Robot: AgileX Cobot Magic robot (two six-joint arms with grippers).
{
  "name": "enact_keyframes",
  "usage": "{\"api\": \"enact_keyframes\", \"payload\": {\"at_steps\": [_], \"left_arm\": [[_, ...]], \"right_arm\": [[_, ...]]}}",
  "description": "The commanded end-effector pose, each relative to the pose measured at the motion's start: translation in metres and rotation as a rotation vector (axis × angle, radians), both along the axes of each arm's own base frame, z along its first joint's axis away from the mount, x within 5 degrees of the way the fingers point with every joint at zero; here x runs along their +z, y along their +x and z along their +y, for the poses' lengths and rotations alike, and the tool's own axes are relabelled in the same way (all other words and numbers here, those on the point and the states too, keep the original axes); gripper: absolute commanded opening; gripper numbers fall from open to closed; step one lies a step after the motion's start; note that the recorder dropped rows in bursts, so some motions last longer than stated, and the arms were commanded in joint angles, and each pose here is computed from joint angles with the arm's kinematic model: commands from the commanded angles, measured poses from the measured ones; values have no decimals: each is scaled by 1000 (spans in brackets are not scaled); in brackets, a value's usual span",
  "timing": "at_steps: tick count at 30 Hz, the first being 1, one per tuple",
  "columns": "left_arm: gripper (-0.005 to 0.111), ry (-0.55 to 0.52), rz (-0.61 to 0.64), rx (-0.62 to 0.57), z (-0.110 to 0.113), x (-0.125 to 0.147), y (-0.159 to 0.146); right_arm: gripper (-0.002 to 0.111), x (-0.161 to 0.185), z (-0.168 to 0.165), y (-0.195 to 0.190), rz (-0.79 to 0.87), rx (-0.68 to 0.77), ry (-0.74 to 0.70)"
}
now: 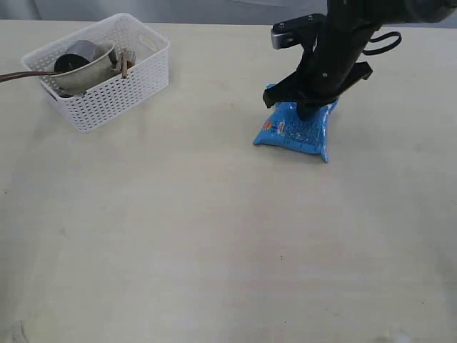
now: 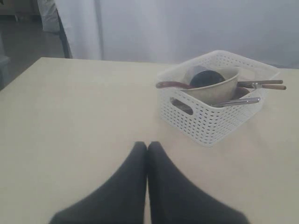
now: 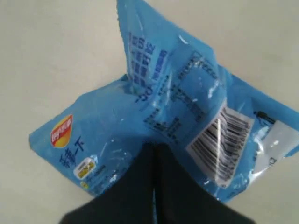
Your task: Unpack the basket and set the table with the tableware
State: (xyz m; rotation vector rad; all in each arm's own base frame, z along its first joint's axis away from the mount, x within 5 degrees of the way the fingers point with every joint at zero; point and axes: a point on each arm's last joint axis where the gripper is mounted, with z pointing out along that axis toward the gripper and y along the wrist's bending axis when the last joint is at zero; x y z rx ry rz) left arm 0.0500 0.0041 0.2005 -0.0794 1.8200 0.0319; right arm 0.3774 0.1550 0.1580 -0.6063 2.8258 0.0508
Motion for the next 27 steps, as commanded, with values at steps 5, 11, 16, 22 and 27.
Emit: {"api": "enact_keyframes", "payload": {"at_steps": [5,11,16,22,27], "left_arm": [[0,0,1,2,0,-2,0],[0,0,1,2,0,-2,0],[0,0,1,2,0,-2,0],[0,0,1,2,0,-2,0],[0,0,1,2,0,-2,0]], "right_arm": [[-1,-28,0,8,-5,-8,-3],[-1,-35,-1,8,11,36,-26],[-1,-28,-7,9,45,156,-139],[-1,-21,-11,10,70,309,-230],[-1,-21,-11,11,65,359,-238]]}}
